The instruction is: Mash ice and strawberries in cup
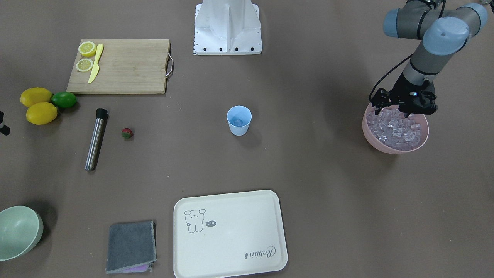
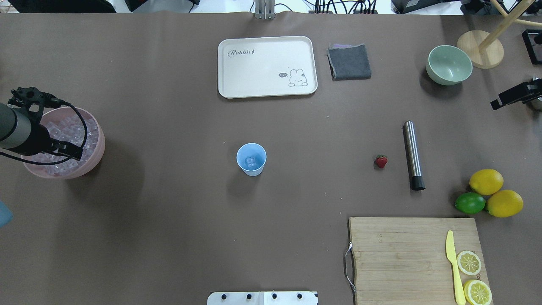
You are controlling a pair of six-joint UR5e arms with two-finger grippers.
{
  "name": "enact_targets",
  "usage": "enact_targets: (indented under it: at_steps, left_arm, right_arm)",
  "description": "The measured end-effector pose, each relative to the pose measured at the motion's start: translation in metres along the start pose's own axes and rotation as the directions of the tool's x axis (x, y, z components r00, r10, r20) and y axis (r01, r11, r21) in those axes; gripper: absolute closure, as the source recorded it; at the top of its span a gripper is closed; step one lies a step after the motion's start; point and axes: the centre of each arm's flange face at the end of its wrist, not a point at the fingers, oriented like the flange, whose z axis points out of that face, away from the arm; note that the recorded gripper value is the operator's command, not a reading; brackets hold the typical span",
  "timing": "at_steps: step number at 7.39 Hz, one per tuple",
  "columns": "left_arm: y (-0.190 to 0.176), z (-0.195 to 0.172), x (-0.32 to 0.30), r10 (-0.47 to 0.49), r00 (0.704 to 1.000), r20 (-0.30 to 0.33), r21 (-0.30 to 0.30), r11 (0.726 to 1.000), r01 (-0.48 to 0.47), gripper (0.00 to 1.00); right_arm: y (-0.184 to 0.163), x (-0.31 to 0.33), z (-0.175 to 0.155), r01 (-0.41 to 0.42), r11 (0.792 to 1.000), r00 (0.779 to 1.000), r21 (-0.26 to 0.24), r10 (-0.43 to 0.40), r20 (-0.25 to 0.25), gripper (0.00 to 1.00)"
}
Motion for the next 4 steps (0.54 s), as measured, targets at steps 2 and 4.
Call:
enact_targets:
  at_steps: [2, 4]
  left_arm:
    - [0.001, 0.007, 0.003, 0.008, 1.000, 0.000, -0.009, 1.000, -0.008, 0.08]
    - [0.005, 0.015, 0.007, 0.018, 1.000, 0.001, -0.025, 1.000, -0.018, 0.11]
  right_arm:
    - [0.000, -0.001, 0.000, 0.000, 1.000, 1.000, 0.000, 0.000, 0.003, 0.00]
    - [0.001, -0.001, 0.000, -0.001, 1.000, 1.000, -0.001, 0.001, 0.005, 0.00]
